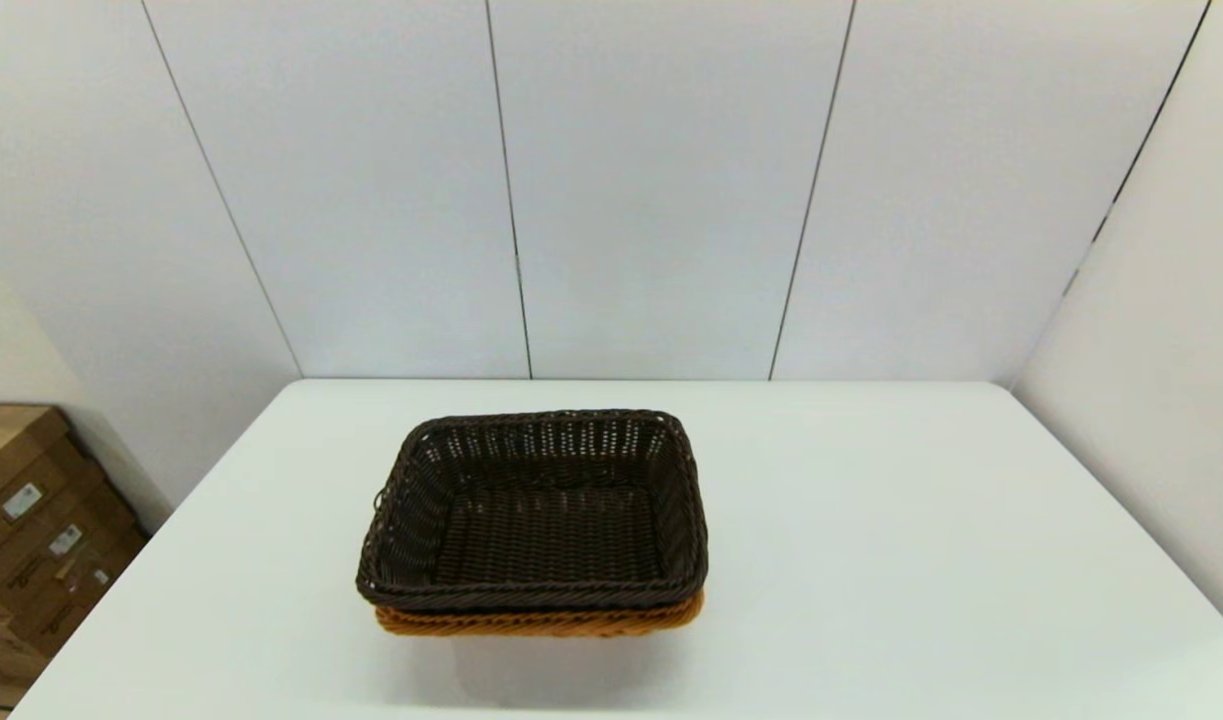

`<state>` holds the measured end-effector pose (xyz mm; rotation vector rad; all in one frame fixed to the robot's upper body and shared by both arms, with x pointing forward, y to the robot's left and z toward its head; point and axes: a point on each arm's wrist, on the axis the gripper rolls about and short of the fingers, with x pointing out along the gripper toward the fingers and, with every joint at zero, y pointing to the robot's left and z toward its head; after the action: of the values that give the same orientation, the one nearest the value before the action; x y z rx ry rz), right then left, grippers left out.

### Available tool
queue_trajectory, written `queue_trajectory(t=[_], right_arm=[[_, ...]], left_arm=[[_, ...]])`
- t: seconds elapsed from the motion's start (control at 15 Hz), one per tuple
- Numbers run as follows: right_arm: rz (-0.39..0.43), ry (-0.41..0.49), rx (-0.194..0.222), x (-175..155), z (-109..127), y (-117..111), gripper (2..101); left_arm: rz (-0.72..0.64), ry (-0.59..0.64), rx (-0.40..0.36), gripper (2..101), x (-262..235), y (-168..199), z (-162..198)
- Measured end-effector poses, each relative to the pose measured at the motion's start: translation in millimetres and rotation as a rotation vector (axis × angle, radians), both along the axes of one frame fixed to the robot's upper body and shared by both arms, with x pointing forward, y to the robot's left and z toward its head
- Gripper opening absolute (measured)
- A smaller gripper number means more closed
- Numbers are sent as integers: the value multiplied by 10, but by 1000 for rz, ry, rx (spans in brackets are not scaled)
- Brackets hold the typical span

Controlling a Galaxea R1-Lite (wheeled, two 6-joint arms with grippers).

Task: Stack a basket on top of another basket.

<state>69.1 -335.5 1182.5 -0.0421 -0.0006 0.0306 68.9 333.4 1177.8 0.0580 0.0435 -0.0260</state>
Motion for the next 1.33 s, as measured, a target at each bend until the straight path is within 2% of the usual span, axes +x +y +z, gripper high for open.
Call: queue_trajectory(t=[1.33], right_arm=[[0, 0, 0, 0, 0, 0, 973]], left_arm=[[0, -1, 0, 978, 0, 0, 1]])
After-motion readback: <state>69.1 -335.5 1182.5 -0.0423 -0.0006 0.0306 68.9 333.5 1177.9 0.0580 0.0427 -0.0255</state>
